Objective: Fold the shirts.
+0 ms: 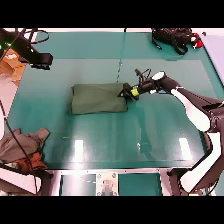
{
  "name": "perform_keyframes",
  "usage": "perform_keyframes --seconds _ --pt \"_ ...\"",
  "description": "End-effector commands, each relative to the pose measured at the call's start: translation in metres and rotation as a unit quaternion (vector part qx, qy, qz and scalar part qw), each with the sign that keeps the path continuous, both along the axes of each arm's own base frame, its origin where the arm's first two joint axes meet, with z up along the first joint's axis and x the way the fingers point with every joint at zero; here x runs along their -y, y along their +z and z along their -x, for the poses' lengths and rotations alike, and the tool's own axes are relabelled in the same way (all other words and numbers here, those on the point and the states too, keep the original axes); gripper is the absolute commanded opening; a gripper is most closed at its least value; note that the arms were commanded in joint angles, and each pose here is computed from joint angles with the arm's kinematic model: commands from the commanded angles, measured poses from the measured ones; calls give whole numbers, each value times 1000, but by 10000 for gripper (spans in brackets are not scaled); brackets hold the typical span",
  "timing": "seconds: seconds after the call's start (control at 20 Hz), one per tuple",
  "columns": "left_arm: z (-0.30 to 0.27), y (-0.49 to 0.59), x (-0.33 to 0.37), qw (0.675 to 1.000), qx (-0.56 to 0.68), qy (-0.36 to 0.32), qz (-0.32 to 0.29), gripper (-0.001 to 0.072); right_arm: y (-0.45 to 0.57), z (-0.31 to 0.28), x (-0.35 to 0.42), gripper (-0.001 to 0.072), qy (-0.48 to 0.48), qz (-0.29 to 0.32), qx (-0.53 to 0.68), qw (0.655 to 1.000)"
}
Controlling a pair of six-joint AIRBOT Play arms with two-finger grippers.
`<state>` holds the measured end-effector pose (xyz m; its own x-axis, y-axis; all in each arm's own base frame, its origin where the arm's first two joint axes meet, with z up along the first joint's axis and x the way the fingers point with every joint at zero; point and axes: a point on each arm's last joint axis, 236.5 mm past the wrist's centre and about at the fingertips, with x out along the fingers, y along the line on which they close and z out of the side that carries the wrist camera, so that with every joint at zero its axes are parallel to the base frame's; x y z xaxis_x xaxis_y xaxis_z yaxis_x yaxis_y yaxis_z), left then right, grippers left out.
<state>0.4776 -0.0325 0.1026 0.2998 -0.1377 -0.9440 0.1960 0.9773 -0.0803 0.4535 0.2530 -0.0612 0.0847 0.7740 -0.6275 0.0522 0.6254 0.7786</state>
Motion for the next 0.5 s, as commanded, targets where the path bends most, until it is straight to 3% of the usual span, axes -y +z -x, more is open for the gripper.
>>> perform_keyframes --seconds 0.0,0.2,0.45 --pt "2 -1 0 1000 -6 0 1 24 74 -28 9 22 -2 -44 65 997" --pt "5 -2 0 1000 -12 -1 0 24 171 -60 99 21 -98 -40 150 983" --pt "8 -2 0 1000 -17 -2 1 24 237 -46 265 21 -244 0 189 951"
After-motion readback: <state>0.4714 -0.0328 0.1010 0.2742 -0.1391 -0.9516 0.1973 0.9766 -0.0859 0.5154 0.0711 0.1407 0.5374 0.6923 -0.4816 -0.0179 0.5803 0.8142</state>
